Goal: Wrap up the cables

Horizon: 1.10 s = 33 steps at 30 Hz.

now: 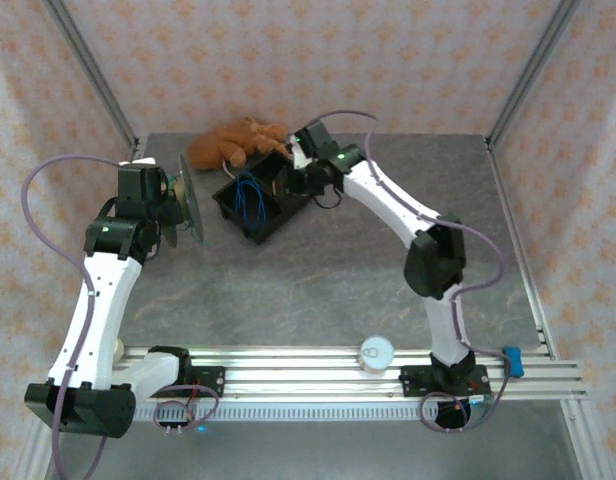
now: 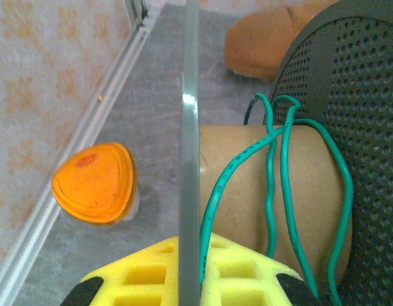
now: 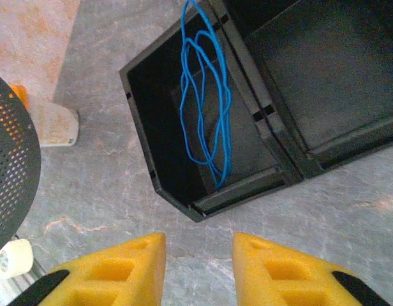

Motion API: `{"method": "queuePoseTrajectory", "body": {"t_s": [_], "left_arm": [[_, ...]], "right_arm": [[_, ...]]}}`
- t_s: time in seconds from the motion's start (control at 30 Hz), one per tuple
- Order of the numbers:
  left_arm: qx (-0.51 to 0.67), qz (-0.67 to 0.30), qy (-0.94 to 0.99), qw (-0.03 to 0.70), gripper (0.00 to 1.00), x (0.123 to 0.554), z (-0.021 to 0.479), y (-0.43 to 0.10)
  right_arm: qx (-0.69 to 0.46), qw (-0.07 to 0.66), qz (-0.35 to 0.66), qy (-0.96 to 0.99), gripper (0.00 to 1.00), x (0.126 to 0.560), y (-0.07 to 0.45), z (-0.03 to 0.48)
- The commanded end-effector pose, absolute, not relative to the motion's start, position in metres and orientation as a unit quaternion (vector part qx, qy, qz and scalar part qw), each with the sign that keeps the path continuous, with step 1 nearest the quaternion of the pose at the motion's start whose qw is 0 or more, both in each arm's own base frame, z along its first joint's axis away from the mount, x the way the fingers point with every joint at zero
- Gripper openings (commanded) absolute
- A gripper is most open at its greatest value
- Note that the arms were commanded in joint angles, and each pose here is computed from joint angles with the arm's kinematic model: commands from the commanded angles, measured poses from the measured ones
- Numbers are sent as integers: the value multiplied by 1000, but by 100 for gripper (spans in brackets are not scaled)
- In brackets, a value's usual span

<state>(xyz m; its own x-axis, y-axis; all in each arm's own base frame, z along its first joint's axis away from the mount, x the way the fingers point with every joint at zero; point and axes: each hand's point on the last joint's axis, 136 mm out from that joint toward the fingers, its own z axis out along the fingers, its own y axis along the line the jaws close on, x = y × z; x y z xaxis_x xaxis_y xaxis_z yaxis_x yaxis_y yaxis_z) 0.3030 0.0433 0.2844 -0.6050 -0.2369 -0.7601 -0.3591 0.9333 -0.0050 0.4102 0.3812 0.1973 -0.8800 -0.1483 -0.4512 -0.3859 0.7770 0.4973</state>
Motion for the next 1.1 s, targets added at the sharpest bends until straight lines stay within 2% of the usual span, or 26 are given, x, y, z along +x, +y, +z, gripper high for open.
{"method": "queuePoseTrajectory", "body": {"t_s": [0.0, 0.5, 0.87, 1.03, 1.07], "left_arm": [[-190, 39, 874, 446, 0, 307, 300, 43], [-201, 20, 877, 436, 0, 310, 286, 49], [-203, 15, 875, 439, 0, 310, 287, 50], [-202, 10, 874, 442, 0, 310, 289, 49], [-203, 9, 873, 443, 0, 310, 290, 49]], "right_arm": [[-178, 180, 262, 931, 34, 408, 393, 172], [-168, 154, 239, 944, 34, 438, 427, 86], [-150, 156, 259, 941, 29, 447, 442, 71], [-137, 168, 265, 940, 29, 455, 447, 66], [-134, 173, 268, 938, 32, 457, 450, 66]]}}
